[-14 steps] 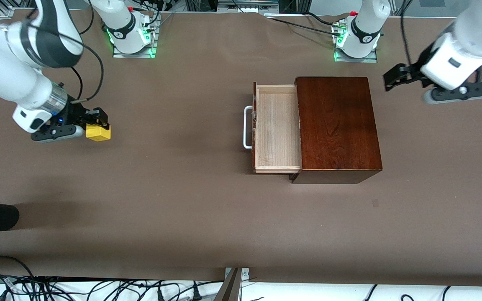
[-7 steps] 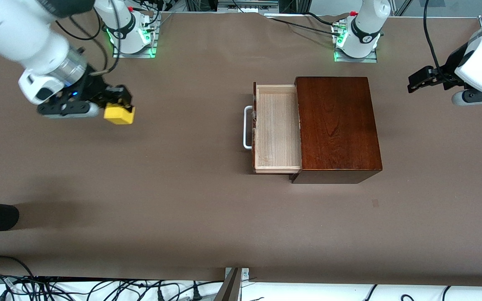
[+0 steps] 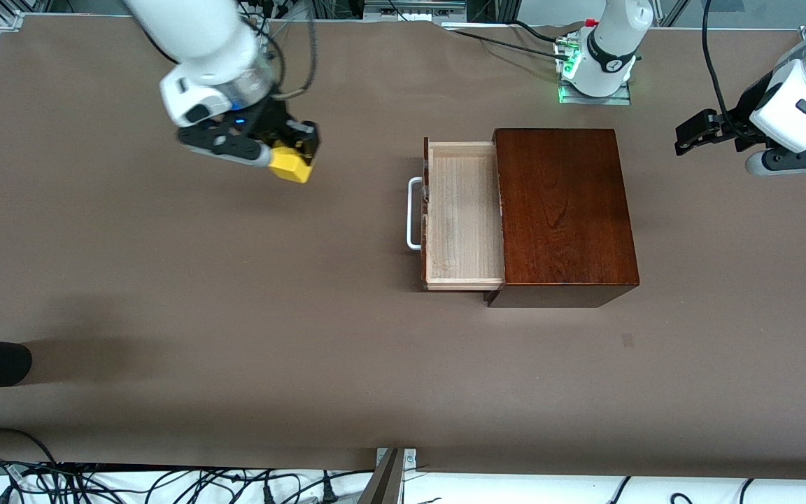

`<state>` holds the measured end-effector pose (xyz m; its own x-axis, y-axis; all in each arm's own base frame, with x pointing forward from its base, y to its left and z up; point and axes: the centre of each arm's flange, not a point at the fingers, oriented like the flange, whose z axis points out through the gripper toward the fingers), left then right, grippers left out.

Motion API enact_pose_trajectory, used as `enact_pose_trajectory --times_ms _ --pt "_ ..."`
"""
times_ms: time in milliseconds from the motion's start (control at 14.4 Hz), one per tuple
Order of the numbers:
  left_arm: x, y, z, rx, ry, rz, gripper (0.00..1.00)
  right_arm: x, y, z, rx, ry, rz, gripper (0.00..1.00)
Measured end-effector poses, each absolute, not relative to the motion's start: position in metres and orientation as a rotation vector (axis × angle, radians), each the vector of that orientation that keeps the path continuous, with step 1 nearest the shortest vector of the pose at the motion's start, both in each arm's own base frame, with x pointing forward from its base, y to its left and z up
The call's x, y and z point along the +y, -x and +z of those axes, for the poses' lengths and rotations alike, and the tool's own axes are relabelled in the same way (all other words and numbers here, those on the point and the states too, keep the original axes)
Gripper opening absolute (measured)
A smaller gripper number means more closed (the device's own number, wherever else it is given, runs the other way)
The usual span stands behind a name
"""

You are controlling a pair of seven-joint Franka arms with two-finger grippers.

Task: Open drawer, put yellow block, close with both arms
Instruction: 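Carry the yellow cube over the open drawer with the right gripper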

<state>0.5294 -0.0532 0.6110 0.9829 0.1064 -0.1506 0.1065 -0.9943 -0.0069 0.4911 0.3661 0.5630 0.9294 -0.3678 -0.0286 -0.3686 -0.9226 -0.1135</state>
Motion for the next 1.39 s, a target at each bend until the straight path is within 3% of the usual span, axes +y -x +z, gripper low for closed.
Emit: enact_pose_trajectory --times_ms 554,1386 --pt "-0.045 -0.54 0.609 0.167 -3.123 -0.183 1.0 0.493 -0.462 0.522 1.096 2.763 -0.024 0.55" --pt "-0.04 -0.546 0.604 0.18 -3.122 -0.184 1.0 0.592 -0.475 0.413 1.666 2.517 -0.001 0.55"
